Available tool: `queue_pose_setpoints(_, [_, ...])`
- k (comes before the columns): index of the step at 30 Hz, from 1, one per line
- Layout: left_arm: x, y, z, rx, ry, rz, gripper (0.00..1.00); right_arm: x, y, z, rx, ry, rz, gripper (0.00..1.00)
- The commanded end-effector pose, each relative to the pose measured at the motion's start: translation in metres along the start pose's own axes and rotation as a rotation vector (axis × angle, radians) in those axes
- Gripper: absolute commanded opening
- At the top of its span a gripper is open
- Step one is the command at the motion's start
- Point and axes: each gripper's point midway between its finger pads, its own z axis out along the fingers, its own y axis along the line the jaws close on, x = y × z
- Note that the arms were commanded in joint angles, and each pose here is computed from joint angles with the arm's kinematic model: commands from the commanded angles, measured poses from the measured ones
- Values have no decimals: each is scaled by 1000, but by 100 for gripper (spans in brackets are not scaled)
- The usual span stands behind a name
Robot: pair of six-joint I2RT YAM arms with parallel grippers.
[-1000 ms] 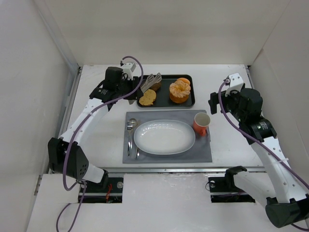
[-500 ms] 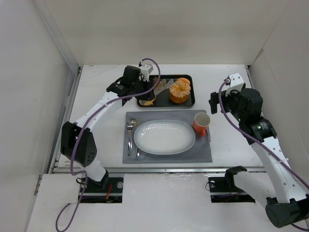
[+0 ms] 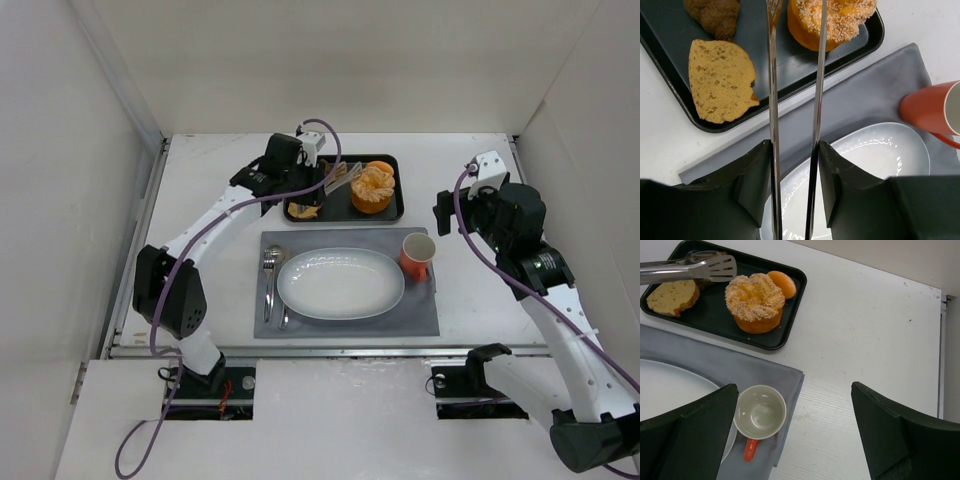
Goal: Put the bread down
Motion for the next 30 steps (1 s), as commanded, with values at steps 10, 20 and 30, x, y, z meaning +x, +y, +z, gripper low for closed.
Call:
queue_pose_setpoints(10, [-26, -5, 10, 0, -46, 35, 39, -27, -7, -8, 30, -100, -3, 100])
queue_pose_setpoints(20, [-24, -9, 20, 11, -16, 46, 41, -27, -7, -8, 30, -100, -3, 100])
queue_pose_setpoints(30, [-21, -9, 25, 15, 14, 51, 41, -29, -7, -10, 31, -109, -3, 100])
